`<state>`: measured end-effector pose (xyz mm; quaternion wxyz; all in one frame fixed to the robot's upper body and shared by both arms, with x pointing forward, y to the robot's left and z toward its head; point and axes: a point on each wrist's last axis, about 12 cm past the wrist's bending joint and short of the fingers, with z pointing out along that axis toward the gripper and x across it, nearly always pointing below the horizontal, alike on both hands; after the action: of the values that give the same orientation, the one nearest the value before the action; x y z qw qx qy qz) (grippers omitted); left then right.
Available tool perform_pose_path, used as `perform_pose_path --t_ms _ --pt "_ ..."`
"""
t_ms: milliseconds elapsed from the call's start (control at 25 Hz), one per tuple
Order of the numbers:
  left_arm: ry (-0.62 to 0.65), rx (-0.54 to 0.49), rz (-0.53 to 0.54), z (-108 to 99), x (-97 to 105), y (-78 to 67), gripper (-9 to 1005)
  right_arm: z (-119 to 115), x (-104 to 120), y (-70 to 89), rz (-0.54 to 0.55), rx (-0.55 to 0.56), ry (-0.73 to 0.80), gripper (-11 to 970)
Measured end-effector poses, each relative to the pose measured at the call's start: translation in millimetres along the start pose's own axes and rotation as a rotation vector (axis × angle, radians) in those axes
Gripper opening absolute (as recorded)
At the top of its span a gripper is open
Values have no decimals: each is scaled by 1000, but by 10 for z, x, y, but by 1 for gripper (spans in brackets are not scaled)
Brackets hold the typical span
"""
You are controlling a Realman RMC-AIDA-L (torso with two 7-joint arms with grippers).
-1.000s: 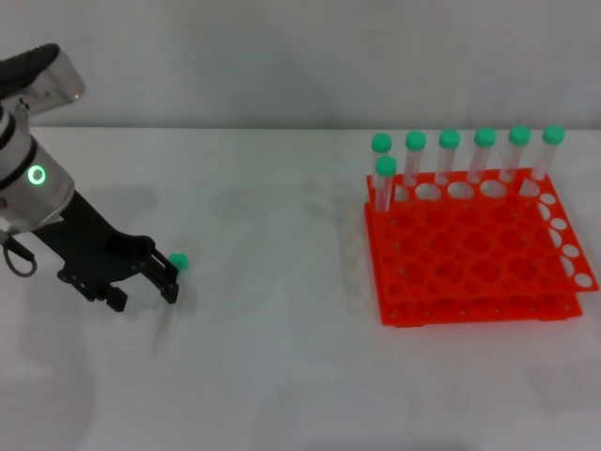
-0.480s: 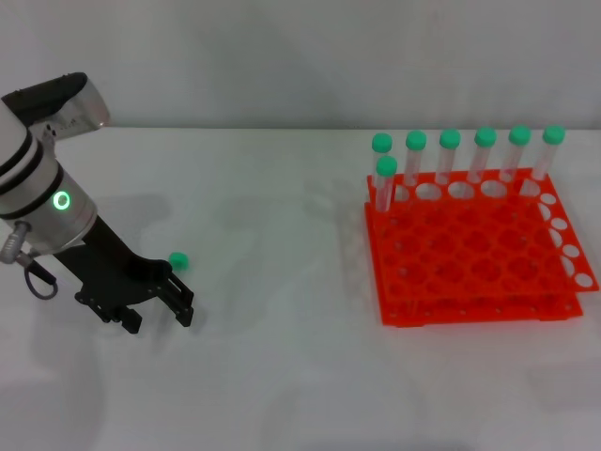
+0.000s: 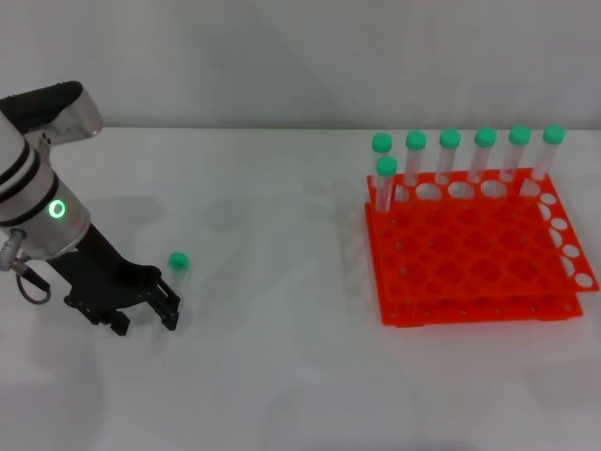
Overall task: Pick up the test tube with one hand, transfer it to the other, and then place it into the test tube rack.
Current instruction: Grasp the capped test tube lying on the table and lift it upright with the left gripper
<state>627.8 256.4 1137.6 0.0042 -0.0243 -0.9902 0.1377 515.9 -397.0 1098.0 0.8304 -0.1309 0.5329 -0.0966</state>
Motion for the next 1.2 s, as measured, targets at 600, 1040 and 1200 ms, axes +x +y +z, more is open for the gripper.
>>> perform_pose_path --t_ms 600,1040,1200 --pt "-4 3 8 65 2 -43 572 14 -8 7 1 -3 -7 842" --pt "3 3 2 121 21 -36 573 30 -7 22 4 -7 -9 841" --pt "-1 2 -3 125 21 -27 552 34 -8 23 4 -7 -10 841"
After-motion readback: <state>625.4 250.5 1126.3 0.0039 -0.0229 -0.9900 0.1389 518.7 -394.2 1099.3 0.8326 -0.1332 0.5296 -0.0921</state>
